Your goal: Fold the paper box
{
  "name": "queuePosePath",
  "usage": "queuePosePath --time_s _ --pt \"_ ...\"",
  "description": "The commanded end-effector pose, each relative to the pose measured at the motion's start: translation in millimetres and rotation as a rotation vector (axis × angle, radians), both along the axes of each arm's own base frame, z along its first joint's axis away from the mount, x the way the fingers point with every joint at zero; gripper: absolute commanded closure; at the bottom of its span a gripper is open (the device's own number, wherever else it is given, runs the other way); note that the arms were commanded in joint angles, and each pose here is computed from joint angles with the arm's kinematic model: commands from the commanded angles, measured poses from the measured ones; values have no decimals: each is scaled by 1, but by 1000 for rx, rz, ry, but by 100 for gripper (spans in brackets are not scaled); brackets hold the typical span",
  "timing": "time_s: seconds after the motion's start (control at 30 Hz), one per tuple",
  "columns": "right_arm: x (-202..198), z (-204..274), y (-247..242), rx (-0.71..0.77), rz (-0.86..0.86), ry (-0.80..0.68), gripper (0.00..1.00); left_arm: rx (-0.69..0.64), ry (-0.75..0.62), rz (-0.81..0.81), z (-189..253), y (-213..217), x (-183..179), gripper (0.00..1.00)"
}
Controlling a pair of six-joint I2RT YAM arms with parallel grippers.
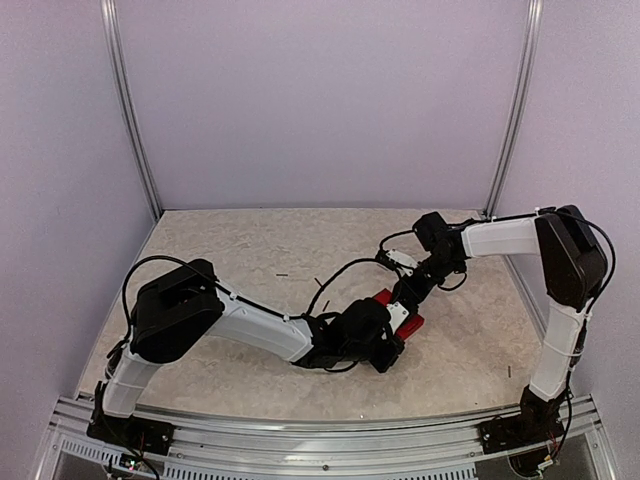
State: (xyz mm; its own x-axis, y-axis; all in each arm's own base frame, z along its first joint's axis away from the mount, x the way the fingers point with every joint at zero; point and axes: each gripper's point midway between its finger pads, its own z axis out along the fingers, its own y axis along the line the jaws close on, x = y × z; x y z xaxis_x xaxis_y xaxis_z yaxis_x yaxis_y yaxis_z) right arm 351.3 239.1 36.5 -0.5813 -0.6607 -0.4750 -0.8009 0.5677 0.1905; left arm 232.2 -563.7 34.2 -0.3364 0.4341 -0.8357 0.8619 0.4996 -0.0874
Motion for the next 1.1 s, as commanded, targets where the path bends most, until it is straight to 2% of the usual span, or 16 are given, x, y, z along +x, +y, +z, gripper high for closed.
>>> queuePosePath --time_s 0.0,0.73,1.07 --pt "-28 -47 -23 -124 -8 134 62 22 17 63 -9 10 12 100" --pt "-28 -47 -25 -123 -14 139 62 3 -7 144 2 29 20 100" --pt "-31 -45 -20 -92 -1 155 62 -29 -17 98 11 17 16 100"
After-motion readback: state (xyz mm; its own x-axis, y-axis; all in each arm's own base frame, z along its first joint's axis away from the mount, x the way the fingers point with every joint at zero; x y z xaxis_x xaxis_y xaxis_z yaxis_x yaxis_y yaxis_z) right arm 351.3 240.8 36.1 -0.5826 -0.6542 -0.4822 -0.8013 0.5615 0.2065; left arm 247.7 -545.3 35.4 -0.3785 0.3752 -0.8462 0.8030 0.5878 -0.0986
